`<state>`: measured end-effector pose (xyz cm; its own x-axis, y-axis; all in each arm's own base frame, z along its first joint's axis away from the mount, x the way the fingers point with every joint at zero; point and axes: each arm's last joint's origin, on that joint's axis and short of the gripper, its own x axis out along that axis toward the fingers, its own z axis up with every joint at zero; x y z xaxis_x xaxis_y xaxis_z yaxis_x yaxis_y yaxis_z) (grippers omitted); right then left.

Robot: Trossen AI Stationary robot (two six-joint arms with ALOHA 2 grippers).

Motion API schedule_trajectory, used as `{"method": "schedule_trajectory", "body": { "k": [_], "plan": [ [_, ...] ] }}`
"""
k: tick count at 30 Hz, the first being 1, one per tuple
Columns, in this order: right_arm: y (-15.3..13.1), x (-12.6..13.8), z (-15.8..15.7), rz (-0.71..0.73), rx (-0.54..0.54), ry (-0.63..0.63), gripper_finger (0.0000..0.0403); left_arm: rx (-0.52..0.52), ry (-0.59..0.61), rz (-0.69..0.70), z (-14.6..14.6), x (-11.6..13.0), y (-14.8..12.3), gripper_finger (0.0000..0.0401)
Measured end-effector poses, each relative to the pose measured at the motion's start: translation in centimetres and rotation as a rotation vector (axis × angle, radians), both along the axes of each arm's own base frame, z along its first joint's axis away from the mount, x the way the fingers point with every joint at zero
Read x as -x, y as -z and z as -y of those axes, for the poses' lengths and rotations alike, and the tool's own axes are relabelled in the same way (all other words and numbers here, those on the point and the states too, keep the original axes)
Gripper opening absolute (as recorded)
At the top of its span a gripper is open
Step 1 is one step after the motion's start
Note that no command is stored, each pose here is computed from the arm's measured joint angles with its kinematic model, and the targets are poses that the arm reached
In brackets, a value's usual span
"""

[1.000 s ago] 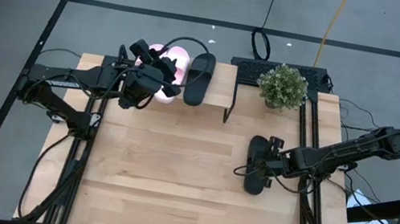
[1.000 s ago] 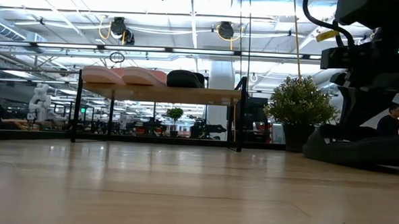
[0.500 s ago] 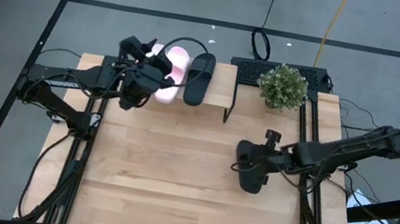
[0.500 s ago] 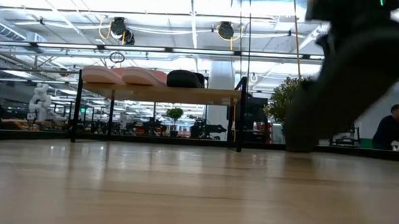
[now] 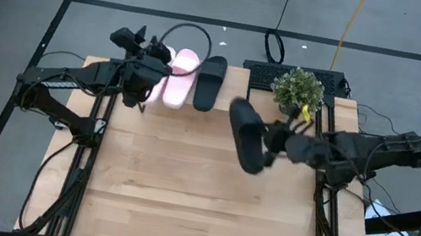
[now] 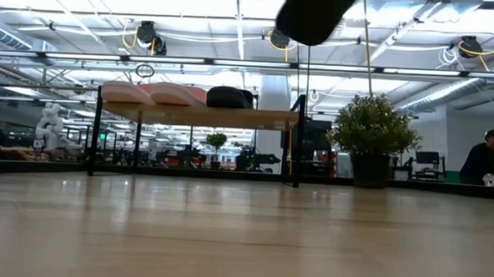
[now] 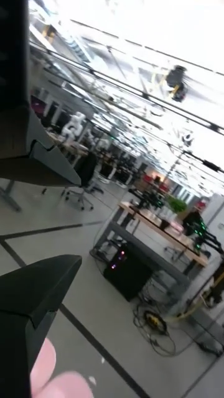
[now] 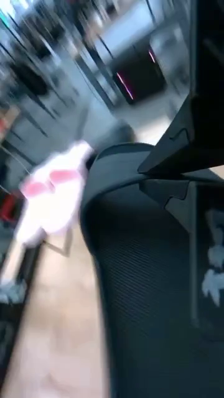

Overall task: Pick and place slides into the shelf
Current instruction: Put the black slipper on the shelf

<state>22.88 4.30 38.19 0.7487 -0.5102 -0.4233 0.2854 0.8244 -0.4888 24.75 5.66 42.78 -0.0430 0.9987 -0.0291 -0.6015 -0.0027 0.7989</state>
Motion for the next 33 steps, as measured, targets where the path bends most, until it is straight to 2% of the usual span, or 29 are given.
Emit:
{"method": "schedule_trajectory", "body": {
  "k": [5,8,11,15,21,33],
  "plan": [
    [-0.2,-2.9,3.3,0.018,0.144,0.088,0.0000,-0.006,-0.066,0.048,-1.4,1.9,-1.0,0.0198],
    [0.7,-5.3,5.7,0.013,0.185,0.152,0.0000,-0.010,-0.093,0.069,-1.9,2.7,-1.5,0.0198],
    [1.7,-7.6,7.7,0.005,0.220,0.162,0.0000,-0.008,-0.110,0.059,-2.4,3.6,-1.9,0.0198],
    [3.5,-9.5,10.3,-0.075,0.297,0.228,0.0000,-0.007,-0.135,0.034,-2.8,4.3,-2.2,0.0198],
    [5.5,-10.4,13.4,-0.166,0.323,0.310,0.0000,0.004,-0.121,0.056,-3.4,4.9,-2.4,0.0198],
    [5.6,-9.9,16.7,-0.125,0.277,0.336,0.0000,0.021,-0.119,0.068,-4.6,5.3,-2.4,0.0198]
  ]
}}
